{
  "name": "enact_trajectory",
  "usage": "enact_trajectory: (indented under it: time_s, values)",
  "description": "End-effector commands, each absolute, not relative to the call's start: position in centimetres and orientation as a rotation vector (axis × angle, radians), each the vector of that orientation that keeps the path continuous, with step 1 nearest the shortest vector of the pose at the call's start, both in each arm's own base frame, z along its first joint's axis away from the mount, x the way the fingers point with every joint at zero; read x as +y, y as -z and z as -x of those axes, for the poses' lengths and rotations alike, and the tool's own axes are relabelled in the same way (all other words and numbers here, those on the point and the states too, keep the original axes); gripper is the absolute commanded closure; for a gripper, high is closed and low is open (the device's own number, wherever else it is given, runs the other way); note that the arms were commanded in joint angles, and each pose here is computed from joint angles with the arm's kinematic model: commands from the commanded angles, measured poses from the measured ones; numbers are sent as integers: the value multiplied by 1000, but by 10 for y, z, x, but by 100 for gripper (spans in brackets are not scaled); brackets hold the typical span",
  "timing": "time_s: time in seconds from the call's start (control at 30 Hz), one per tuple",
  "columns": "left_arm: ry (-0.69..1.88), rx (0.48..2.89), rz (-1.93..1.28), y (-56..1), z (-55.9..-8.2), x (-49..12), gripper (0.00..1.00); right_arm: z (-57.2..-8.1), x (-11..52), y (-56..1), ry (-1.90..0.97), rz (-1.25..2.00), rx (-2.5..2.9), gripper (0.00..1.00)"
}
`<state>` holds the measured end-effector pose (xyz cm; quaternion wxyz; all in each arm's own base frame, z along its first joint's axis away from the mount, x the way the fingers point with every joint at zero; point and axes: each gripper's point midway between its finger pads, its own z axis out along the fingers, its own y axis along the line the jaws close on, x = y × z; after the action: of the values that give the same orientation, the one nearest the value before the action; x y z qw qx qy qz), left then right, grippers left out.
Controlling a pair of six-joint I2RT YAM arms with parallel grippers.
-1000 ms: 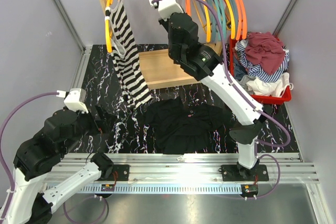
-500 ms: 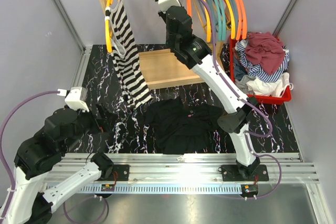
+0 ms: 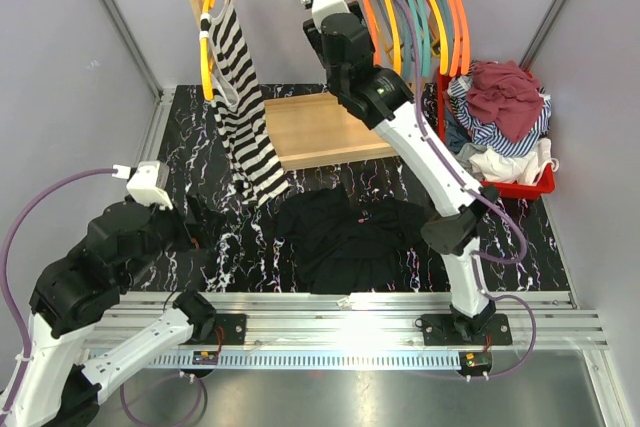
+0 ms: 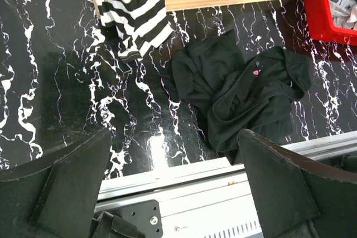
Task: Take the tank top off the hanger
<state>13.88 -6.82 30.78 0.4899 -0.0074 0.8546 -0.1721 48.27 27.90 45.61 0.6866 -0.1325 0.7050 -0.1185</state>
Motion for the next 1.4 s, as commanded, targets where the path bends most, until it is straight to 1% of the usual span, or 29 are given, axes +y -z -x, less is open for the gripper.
enact_trajectory:
  time_s: [0.0, 0.03, 0.07, 0.1, 0.13, 0.17, 0.23, 0.27, 0.3, 0.33, 0.37, 0.4, 0.43, 0.47, 0.5, 0.53, 0.6, 0.63, 0.67, 0.77, 0.8, 0.83, 0.9, 0.97, 1.0, 1.03, 1.13, 1.23, 1.37]
  values:
    - [457, 2009, 4, -327, -147, -76, 1, -435, 265, -498, 103, 265, 1564, 35]
    - [457, 2007, 3, -327, -148, -77, 1, -420, 256, -514, 51, 239, 1548, 27]
    - [457, 2011, -1, -326, -149, -78, 1, -412, 259, -506, 19, 285, 1580, 21]
    - [456, 2009, -7, -326, -149, -79, 1, -401, 260, -508, -11, 296, 1589, 5]
    - [455, 2010, -8, -326, -150, -79, 1, -384, 254, -519, -73, 265, 1590, 0]
    - [456, 2009, -11, -327, -151, -80, 1, -368, 257, -506, -116, 328, 1648, 0]
    - [460, 2001, -13, -330, -151, -80, 1, -328, 260, -505, -246, 348, 1696, 0]
    - [463, 1997, -12, -331, -151, -80, 1, -312, 265, -471, -253, 415, 1802, 0]
    - [468, 1993, -10, -331, -151, -81, 1, -289, 263, -465, -303, 437, 1833, 0]
    - [468, 1992, -12, -331, -151, -80, 1, -277, 264, -445, -351, 393, 1913, 0]
    - [472, 1992, -12, -331, -150, -81, 1, -269, 265, -387, -299, 430, 2069, 0]
    - [475, 1987, -11, -331, -151, -81, 1, -260, 264, -357, -297, 414, 2149, 0]
    - [474, 1988, -11, -328, -151, -81, 1, -245, 260, -338, -348, 327, 2211, 0]
    - [474, 1986, -10, -328, -151, -81, 1, -231, 255, -270, -274, 335, 2362, 0]
    - [476, 1987, -9, -327, -151, -82, 1, -218, 251, -251, -290, 288, 2411, 0]
    - [477, 1986, -9, -327, -150, -81, 1, -196, 248, -207, -258, 187, 2515, 0]
    - [476, 1995, -14, -325, -150, -81, 1, -180, 253, -184, -310, 46, 2560, 0]
    - [477, 1997, -15, -324, -150, -82, 1, -173, 263, -182, -406, -75, 2555, 0]
    - [483, 2000, -21, -322, -150, -83, 1, -170, 278, -170, -494, -121, 2534, 0]
    - [495, 2015, -36, -318, -151, -89, 1, -178, 312, -164, -665, -269, 2498, 0]
    - [500, 2016, -39, -319, -151, -90, 1, -182, 318, -151, -624, -301, 2521, 0]
    - [500, 2017, -40, -320, -150, -90, 1, -191, 325, -163, -618, -336, 2494, 0]
    - [494, 2011, -38, -325, -148, -86, 1, -193, 318, -147, -472, -364, 2540, 0]
    - [476, 2002, -27, -329, -144, -78, 1, -194, 317, -110, -315, -424, 2605, 0]
    - [469, 2003, -22, -330, -143, -76, 1, -192, 320, -109, -328, -424, 2615, 0]
    - [468, 1993, -16, -331, -140, -72, 1, -185, 321, -87, -285, -428, 2676, 0]
    - [457, 1980, 25, -331, -132, -60, 1, -172, 325, -49, -245, -455, 2772, 0]
    - [463, 1978, 50, -326, -125, -54, 1, -165, 313, -26, -142, -476, 2802, 0]
    - [475, 1985, 58, -318, -123, -54, 1, -168, 295, -8, 1, -497, 2801, 0]
